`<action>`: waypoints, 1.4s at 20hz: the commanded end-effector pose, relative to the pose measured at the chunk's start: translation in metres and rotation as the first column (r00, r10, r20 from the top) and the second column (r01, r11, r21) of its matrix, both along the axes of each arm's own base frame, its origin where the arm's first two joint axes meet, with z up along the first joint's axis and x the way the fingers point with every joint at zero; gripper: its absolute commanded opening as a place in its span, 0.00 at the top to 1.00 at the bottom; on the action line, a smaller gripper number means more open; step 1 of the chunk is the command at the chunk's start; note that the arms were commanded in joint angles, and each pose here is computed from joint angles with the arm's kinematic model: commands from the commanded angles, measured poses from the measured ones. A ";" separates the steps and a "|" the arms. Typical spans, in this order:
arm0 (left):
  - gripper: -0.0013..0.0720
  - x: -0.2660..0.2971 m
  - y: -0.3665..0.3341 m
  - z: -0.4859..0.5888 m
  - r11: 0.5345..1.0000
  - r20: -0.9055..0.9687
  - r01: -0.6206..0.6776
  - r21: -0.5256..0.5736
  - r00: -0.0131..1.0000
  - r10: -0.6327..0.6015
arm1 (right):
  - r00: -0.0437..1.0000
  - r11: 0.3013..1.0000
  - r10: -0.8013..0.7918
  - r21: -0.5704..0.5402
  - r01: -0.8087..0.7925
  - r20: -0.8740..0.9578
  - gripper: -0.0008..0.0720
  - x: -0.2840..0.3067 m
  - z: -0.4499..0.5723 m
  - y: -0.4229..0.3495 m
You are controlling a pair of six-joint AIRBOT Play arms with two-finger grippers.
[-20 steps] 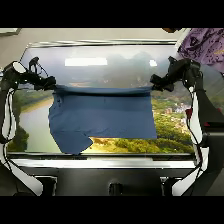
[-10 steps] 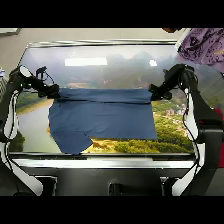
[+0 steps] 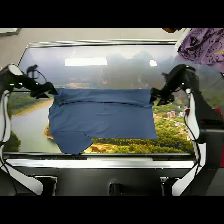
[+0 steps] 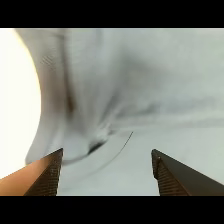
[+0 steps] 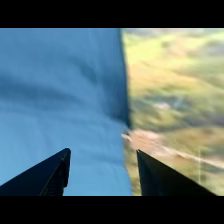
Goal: Fold the clothes and pants, and hang the long-sleeved shirts on hangers.
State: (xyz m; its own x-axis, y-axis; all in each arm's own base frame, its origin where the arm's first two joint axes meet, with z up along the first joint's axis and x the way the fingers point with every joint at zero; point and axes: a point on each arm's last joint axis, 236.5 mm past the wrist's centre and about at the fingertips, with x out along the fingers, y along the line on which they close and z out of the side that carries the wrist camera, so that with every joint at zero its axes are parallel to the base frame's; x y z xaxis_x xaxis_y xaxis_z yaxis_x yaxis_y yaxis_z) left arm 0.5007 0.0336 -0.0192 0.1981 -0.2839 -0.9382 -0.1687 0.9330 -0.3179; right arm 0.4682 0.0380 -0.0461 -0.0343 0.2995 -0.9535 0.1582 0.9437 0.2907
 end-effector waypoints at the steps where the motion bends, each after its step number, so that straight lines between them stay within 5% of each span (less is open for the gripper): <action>1: 0.12 -0.033 0.039 0.043 0.997 -0.004 -0.072 0.009 0.997 0.072 | 0.995 0.999 -0.001 0.039 -0.003 0.097 0.33 -0.005 0.043 -0.029; 9: 0.13 -0.207 0.012 -0.019 0.939 -0.124 -0.328 -0.104 0.941 0.315 | 0.992 0.975 -0.123 0.184 0.121 0.001 0.33 -0.107 0.014 -0.032; 14: 0.13 -0.280 -0.061 -0.059 0.913 -0.190 -0.311 -0.265 0.945 0.267 | 0.991 0.972 -0.130 0.194 0.135 -0.038 0.33 -0.133 0.005 -0.023; 21: 0.14 -0.282 -0.076 -0.070 0.893 -0.171 -0.314 -0.323 0.947 0.271 | 0.991 0.971 -0.136 0.196 0.134 -0.004 0.33 -0.132 0.019 -0.022; 28: 0.17 -0.271 -0.094 -0.078 0.809 -0.268 -0.403 -0.427 0.911 0.313 | 0.988 0.965 -0.153 0.216 0.151 -0.010 0.34 -0.132 0.025 -0.017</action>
